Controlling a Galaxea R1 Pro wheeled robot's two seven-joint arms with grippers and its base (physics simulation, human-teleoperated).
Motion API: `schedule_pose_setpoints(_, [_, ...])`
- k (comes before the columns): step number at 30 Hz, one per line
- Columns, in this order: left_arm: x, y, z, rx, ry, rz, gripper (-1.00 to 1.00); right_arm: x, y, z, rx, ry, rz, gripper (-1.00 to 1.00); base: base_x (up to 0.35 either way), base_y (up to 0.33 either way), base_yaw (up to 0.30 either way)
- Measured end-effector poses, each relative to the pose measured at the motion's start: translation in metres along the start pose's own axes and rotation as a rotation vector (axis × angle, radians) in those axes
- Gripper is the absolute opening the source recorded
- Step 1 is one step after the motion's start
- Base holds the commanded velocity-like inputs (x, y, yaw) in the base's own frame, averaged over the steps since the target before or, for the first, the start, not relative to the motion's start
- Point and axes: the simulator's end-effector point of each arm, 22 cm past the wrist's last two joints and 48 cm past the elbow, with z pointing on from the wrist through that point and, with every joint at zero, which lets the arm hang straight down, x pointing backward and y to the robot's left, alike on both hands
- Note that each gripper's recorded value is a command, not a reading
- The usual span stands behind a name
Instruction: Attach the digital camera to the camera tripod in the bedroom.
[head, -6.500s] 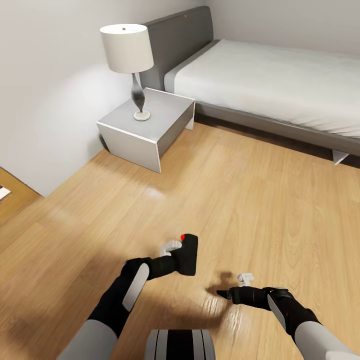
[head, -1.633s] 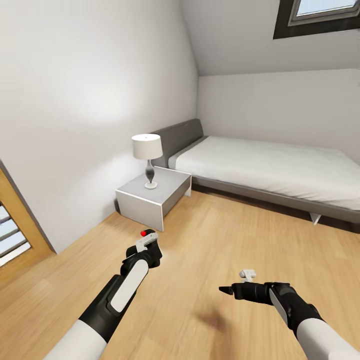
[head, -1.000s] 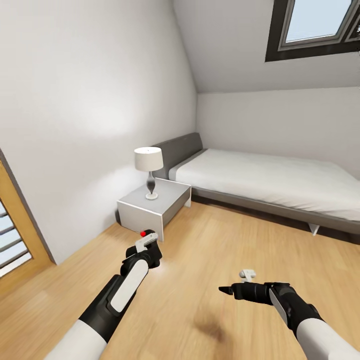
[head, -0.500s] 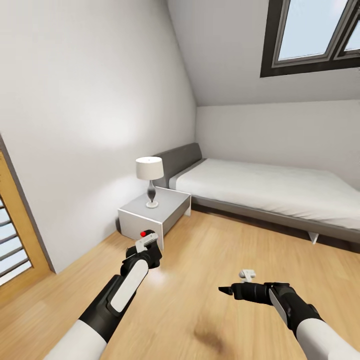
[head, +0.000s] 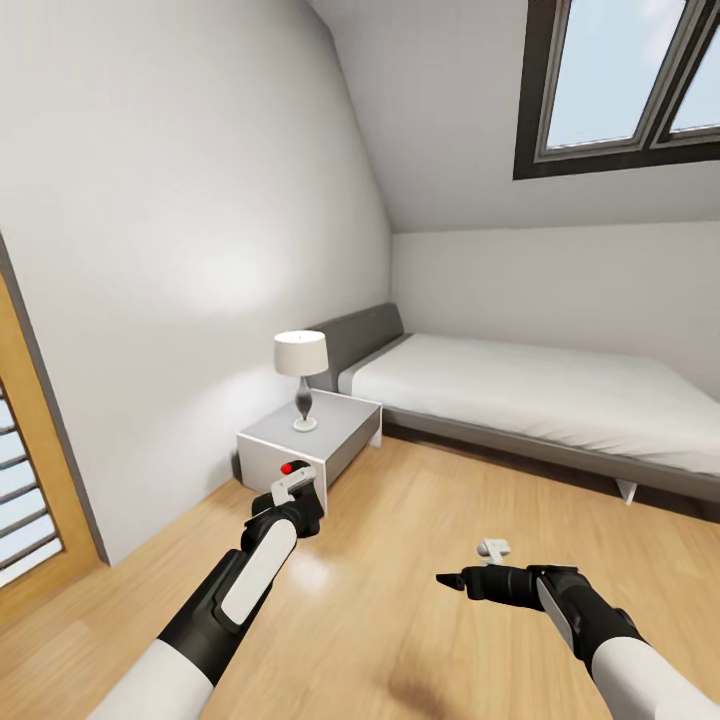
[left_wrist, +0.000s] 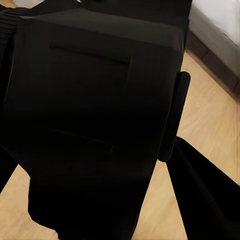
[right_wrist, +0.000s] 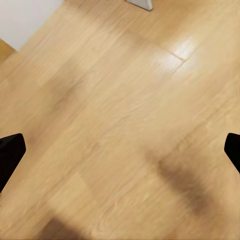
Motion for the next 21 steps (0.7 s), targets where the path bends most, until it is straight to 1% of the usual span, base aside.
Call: schedule_pose_setpoints(21, [-0.041, -0.017, -0.013, -0.006, 0.003, 0.001, -1.00, -0.039, 0.017, -0.019, 0.000, 0.003, 0.001, 1.00, 0.000, 0.000, 0.000])
